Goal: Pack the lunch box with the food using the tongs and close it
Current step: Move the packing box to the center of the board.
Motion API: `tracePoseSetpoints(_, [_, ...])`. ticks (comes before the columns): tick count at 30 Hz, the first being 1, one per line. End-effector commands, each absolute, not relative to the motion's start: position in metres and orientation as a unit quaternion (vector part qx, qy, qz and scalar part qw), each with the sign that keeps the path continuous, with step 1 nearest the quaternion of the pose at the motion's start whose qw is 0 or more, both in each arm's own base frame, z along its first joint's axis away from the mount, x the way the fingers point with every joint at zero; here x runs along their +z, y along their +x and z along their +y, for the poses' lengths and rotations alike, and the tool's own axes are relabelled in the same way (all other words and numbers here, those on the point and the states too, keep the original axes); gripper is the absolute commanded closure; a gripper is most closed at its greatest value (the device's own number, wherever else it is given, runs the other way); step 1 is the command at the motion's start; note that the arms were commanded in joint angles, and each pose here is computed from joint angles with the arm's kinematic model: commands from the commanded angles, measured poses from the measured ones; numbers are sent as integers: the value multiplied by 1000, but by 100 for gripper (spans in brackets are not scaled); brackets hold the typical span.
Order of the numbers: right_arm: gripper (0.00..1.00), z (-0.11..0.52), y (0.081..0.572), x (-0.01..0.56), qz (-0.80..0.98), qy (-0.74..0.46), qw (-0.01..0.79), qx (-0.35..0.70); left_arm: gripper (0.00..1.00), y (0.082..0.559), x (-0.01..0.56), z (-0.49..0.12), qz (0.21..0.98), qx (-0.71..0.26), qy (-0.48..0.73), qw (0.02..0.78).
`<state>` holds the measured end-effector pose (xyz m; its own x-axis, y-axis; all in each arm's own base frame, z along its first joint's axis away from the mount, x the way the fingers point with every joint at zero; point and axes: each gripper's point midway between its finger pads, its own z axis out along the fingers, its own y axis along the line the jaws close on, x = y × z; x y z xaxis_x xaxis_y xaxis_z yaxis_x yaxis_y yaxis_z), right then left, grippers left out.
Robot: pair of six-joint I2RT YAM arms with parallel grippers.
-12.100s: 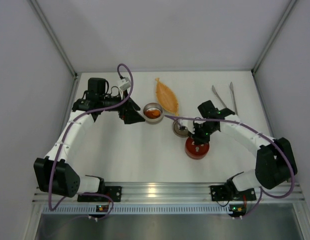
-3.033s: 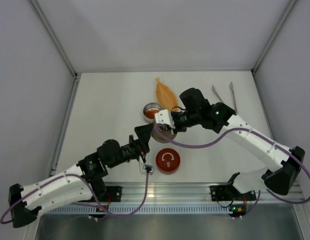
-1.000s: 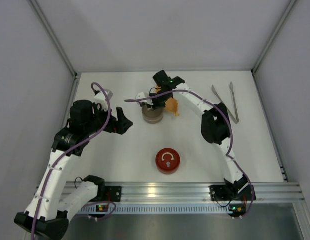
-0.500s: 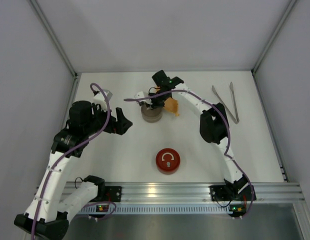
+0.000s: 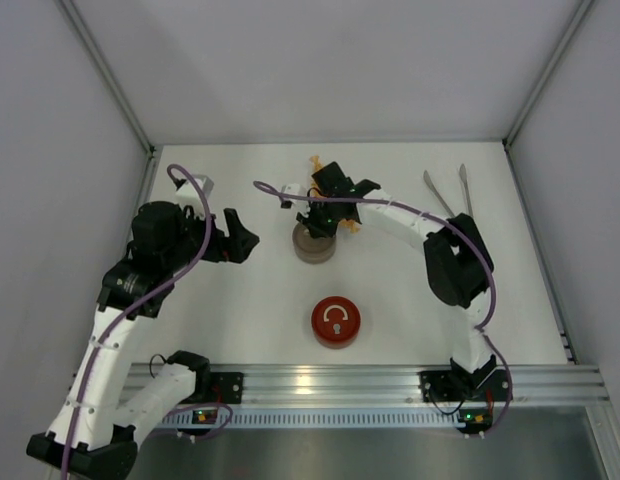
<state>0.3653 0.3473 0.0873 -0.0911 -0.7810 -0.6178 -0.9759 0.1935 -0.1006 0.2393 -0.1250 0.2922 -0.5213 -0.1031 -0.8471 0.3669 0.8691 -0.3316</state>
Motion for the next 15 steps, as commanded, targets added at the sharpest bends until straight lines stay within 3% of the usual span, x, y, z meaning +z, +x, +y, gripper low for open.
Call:
tracePoseSetpoints(1, [100, 338, 333, 63, 815, -502, 219, 189, 2, 249, 321, -122, 817, -247, 54, 519])
tracePoseSetpoints(15, [100, 395, 247, 51, 773, -554, 200, 236, 2, 273, 331, -92, 823, -205, -10, 530])
